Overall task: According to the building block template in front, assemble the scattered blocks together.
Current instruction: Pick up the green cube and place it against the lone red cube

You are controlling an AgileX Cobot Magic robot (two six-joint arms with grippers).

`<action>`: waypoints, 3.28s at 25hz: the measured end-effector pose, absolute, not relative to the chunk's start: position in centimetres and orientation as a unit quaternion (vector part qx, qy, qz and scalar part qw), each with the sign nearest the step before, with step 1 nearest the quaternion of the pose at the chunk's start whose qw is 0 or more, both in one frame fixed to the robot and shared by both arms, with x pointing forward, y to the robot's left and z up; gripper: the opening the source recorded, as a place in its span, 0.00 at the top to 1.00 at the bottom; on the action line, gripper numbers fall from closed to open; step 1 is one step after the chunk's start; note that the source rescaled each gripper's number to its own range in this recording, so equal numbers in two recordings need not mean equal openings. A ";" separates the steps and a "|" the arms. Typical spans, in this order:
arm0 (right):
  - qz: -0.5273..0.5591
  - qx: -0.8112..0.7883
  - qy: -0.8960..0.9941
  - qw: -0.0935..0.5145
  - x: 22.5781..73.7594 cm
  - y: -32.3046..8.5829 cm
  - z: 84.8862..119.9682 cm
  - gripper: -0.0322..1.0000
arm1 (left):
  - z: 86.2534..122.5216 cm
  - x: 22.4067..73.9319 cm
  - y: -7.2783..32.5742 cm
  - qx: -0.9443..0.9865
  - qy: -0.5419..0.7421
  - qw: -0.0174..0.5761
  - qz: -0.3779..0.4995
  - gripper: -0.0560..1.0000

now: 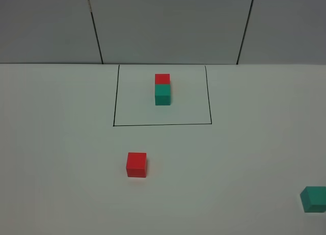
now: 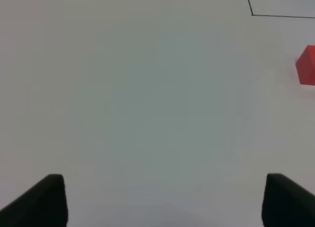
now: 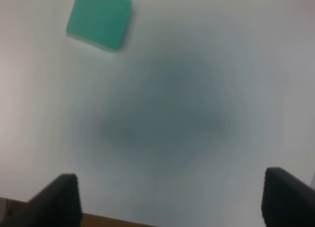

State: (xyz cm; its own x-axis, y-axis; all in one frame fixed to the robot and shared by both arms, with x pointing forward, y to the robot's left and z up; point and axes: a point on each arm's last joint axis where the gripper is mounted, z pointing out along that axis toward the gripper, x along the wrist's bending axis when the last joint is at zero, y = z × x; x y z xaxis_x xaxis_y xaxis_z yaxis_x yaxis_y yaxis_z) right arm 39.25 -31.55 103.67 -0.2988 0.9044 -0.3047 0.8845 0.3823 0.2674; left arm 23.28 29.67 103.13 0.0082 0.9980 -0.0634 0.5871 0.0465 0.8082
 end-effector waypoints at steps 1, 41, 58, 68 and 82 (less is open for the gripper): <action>0.020 0.551 0.810 0.200 39.6 -31.5 103.3 0.00 | 103.1 23.3 29.7 0.622 0.637 0.343 0.300 0.09; -0.041 0.199 0.963 0.180 46.3 -26.2 96.7 0.02 | 103.1 23.3 29.7 0.622 0.637 0.342 0.300 0.09; -0.053 0.092 0.976 0.188 46.7 -26.1 96.6 0.07 | 103.1 23.3 29.7 0.622 0.637 0.342 0.300 0.09; -0.070 0.074 0.979 0.176 46.7 -26.2 96.2 0.12 | 103.1 23.3 29.7 0.622 0.637 0.342 0.300 0.09; -0.090 0.099 0.978 0.163 48.1 -27.6 94.0 0.02 | 103.1 23.3 29.7 0.622 0.637 0.342 0.300 0.09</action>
